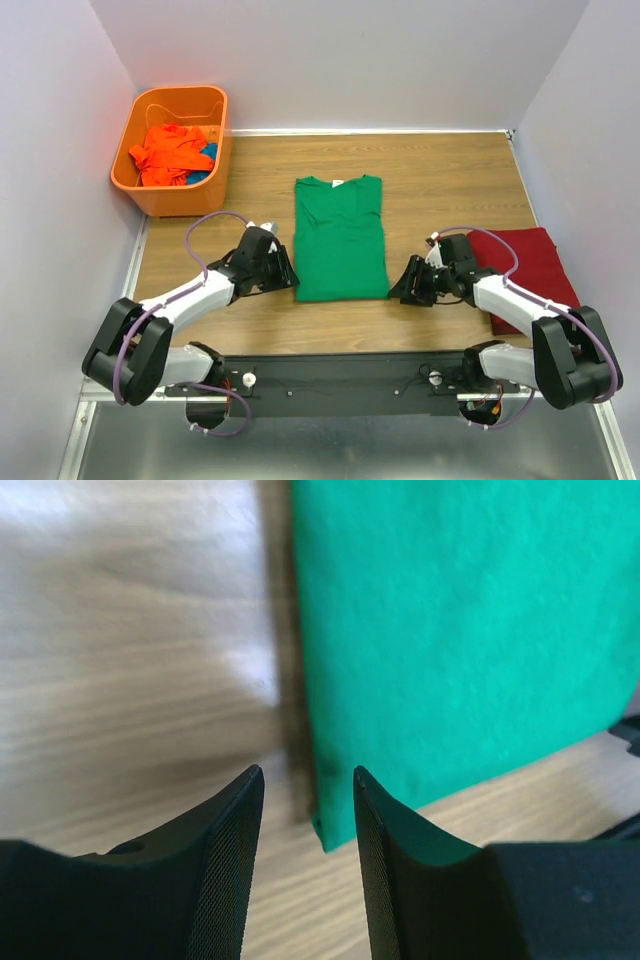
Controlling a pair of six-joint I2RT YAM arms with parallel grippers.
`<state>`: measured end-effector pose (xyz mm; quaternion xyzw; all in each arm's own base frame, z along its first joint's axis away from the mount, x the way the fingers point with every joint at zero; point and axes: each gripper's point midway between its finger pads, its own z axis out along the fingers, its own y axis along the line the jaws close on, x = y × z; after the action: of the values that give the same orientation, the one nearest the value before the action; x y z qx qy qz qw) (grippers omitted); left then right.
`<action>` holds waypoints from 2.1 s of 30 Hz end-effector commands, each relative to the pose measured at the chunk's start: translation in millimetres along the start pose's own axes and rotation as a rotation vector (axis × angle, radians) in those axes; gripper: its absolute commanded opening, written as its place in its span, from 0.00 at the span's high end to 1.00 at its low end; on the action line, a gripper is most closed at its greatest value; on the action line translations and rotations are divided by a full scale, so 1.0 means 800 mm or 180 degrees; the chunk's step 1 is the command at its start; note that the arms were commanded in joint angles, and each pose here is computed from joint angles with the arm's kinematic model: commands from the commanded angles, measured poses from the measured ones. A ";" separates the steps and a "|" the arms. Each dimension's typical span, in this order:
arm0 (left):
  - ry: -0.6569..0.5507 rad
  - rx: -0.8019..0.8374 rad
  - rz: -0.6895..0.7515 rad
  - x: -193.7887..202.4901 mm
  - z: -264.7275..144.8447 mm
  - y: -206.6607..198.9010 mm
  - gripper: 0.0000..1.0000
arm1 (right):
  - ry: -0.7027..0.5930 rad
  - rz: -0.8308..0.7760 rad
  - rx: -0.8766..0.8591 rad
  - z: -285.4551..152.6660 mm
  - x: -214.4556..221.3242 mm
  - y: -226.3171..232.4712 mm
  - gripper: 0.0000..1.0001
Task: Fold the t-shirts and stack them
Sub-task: Fold the tshirt
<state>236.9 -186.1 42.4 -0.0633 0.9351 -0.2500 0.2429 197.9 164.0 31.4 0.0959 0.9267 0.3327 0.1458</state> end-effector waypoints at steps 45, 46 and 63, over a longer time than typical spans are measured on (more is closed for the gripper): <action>0.0252 0.0389 -0.0229 0.072 0.008 -0.019 0.92 | -0.0014 0.0281 -0.0154 0.034 0.013 -0.004 0.75; 0.0264 0.0397 -0.0227 0.074 0.008 -0.020 0.92 | -0.0027 0.0270 -0.0168 0.032 0.011 -0.003 0.78; 0.0382 0.0726 -0.0032 0.113 -0.042 -0.043 1.00 | -0.0055 0.0162 -0.0332 -0.032 0.056 0.013 0.99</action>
<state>154.6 -223.8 37.6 -0.0371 0.9151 -0.3487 0.1989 172.7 174.2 43.5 0.1169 0.8972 0.3888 0.1739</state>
